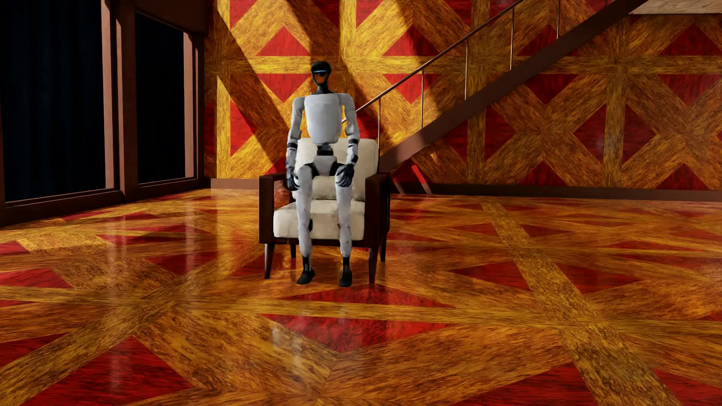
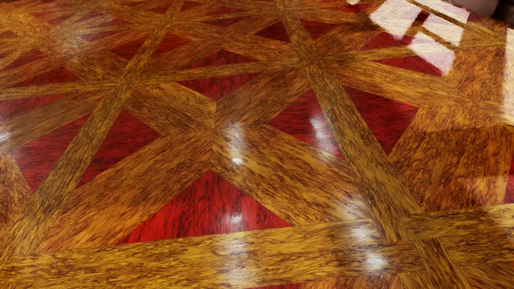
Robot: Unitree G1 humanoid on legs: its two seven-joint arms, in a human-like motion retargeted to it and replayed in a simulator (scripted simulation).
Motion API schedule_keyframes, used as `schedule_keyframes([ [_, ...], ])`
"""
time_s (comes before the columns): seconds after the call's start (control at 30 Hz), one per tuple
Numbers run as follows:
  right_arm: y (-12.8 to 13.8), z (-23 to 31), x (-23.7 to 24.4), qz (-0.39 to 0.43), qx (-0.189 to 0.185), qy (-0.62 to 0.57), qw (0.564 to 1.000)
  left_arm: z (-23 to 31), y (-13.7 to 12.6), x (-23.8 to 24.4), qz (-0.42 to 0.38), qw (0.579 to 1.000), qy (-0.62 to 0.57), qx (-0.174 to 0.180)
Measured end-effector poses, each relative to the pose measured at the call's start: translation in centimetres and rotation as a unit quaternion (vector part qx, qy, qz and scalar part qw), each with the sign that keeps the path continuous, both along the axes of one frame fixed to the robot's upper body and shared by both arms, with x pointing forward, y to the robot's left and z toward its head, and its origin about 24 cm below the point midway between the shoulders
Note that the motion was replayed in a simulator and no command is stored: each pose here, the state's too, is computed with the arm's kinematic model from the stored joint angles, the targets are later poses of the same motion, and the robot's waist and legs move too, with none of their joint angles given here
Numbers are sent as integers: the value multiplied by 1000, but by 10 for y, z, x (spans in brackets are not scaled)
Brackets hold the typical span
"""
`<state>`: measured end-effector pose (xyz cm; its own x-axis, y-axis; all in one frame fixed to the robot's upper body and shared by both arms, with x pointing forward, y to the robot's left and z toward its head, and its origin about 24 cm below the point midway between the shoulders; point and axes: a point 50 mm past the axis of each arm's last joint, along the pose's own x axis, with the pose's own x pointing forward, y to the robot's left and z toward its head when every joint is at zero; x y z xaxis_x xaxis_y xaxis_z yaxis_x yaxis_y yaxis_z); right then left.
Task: Take a seat on the chair
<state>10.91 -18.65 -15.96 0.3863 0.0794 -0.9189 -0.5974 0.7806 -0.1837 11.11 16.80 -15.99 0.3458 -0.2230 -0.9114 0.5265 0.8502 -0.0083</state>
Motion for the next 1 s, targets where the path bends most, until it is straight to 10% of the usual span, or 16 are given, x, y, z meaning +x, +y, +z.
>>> schedule_keyframes([
  [0.2,-63,21,19,60,-83,-17,995,15,45,25,-67,995,-36,62],
  [0.37,-94,16,-8,-46,-162,13,986,5,80,-6,76,984,1,164],
  [1.0,1,34,74,182,-17,-65,981,30,1,72,-114,987,-100,42],
])
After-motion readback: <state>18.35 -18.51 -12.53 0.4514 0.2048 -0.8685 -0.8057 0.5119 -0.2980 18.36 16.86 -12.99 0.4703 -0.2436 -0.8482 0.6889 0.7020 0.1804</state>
